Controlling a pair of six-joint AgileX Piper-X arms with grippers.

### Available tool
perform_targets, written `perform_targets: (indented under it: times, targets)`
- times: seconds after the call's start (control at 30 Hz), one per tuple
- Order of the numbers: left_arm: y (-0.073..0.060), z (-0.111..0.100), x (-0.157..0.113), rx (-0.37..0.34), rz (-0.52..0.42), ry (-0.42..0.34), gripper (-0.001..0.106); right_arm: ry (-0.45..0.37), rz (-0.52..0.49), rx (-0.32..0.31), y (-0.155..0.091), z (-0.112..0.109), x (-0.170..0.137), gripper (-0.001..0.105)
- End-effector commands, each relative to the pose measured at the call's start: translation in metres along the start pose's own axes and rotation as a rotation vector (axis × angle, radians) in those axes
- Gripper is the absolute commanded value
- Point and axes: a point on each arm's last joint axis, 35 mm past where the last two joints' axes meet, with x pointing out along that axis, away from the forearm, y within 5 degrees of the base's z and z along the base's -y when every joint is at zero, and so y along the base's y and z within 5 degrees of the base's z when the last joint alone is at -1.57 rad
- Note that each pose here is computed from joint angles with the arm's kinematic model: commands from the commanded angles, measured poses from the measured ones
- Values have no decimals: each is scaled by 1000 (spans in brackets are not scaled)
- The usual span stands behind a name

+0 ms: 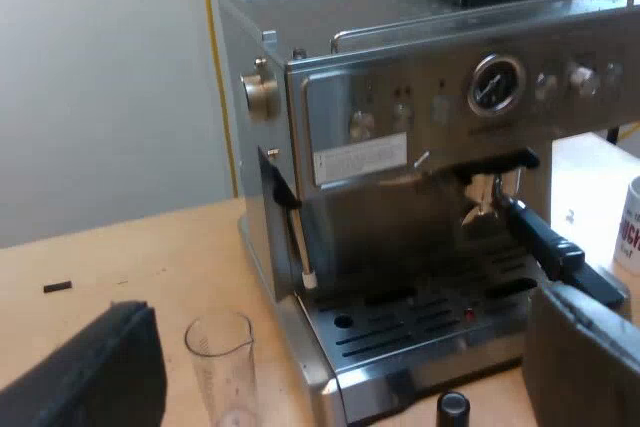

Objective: Pour the beans into the coffee machine

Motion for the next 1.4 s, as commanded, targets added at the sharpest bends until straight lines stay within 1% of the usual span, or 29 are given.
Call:
perform_targets:
  times: [0.03, 0.13, 0.2, 0.23, 0.3, 0.53, 0.7, 0.8, 0.93, 1.03, 1.1, 1.4]
  targets:
    - [3, -2, 7, -12, 10, 37, 86, 28, 70, -20, 6, -4, 12, 79]
    - [8, -12, 19, -25, 15, 73, 86, 41, 97, -22, 9, -8, 20, 79]
    - [14, -22, 31, -39, 20, 113, 86, 68, 144, -25, 15, -16, 34, 79]
    - [16, -27, 36, -43, 22, 127, 86, 95, 187, -27, 21, -26, 48, 79]
    - [20, -35, 44, -52, 25, 150, 86, 113, 215, -27, 25, -32, 58, 79]
    - [32, -66, 69, -86, 23, 248, 86, 223, 282, -31, 41, -65, 91, 79]
    - [38, -81, 79, -103, 28, 294, 86, 269, 294, -34, 47, -79, 102, 79]
    - [38, -80, 80, -99, 27, 284, 86, 296, 309, -34, 50, -89, 108, 79]
    - [38, -81, 80, -101, 28, 290, 86, 321, 323, -34, 54, -97, 114, 79]
    - [38, -81, 80, -101, 28, 289, 86, 310, 320, -34, 54, -97, 115, 79]
    - [38, -81, 80, -101, 28, 289, 86, 311, 318, -26, 54, -97, 115, 79]
    - [38, -81, 80, -101, 28, 289, 86, 309, 318, -26, 54, -97, 115, 79]
